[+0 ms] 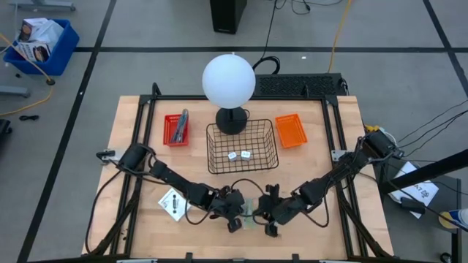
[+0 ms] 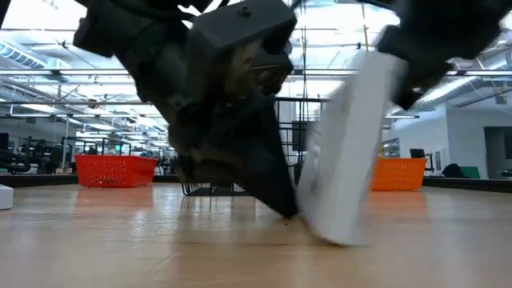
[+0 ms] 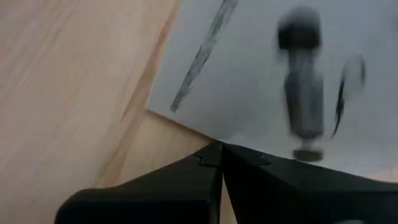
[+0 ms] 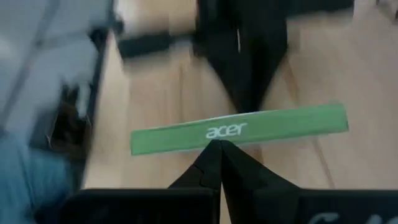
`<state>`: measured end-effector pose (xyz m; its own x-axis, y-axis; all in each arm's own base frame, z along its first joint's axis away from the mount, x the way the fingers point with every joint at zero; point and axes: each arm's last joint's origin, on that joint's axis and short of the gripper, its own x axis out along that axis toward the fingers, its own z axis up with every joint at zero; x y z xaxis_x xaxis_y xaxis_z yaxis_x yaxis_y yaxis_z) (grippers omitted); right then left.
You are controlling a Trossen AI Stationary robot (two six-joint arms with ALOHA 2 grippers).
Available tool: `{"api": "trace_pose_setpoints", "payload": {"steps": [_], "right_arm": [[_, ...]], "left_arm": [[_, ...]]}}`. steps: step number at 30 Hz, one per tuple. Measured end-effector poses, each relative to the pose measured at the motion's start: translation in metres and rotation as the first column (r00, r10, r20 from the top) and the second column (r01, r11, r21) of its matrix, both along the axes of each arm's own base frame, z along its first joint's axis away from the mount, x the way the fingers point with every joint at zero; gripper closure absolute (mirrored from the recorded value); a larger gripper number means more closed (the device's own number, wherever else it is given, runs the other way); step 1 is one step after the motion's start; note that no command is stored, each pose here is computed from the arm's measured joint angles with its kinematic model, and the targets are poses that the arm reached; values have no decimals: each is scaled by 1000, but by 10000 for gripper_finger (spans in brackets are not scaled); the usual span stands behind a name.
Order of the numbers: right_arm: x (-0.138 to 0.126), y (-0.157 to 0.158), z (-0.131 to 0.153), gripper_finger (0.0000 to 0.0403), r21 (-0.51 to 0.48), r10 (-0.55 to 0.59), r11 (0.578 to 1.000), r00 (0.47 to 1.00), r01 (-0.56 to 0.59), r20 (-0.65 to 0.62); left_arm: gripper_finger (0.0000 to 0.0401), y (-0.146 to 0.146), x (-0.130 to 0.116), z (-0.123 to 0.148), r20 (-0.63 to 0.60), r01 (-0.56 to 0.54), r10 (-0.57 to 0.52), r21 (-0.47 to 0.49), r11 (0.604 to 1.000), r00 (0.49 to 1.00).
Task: Pick and place items into bin
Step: Put the right card reader box into the orange bin
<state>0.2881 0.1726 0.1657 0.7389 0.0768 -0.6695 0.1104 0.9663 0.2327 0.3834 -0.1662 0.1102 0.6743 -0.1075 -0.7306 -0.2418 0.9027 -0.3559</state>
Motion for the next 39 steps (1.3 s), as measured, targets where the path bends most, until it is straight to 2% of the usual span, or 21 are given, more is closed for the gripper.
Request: {"api": "trace_pose_setpoints", "payload": {"steps": [2, 4, 7, 11, 17, 29, 39], "right_arm": [[2, -2, 0, 403, -3, -9, 1000, 1000, 9, 12], [0, -6, -7, 403, -30, -22, 999, 999, 21, -35], [-2, -11, -10, 403, -5, -50, 999, 997, 50, -52], [-12, -19, -28, 403, 13, -75, 997, 993, 76, -92], [-18, -21, -38, 403, 110, -63, 992, 997, 66, -34], [-17, -19, -36, 403, 129, -56, 990, 998, 57, -8], [-17, -18, -36, 403, 148, -43, 988, 999, 46, -22]], "left_arm": [[391, -1, 2, 0, 17, 0, 0, -9, 1000, 1000], [396, -1, 2, 1, 22, 1, 0, -12, 1000, 1000], [389, -1, 4, 2, 51, 9, -8, -16, 1000, 999], [377, -2, 7, 5, 84, 9, -6, -31, 999, 996], [376, -3, 6, 5, 80, 13, -10, -42, 999, 997], [375, -9, 9, 17, 156, 64, -47, -108, 992, 987], [375, -6, 12, 20, 192, 75, -53, -110, 991, 980]]}}
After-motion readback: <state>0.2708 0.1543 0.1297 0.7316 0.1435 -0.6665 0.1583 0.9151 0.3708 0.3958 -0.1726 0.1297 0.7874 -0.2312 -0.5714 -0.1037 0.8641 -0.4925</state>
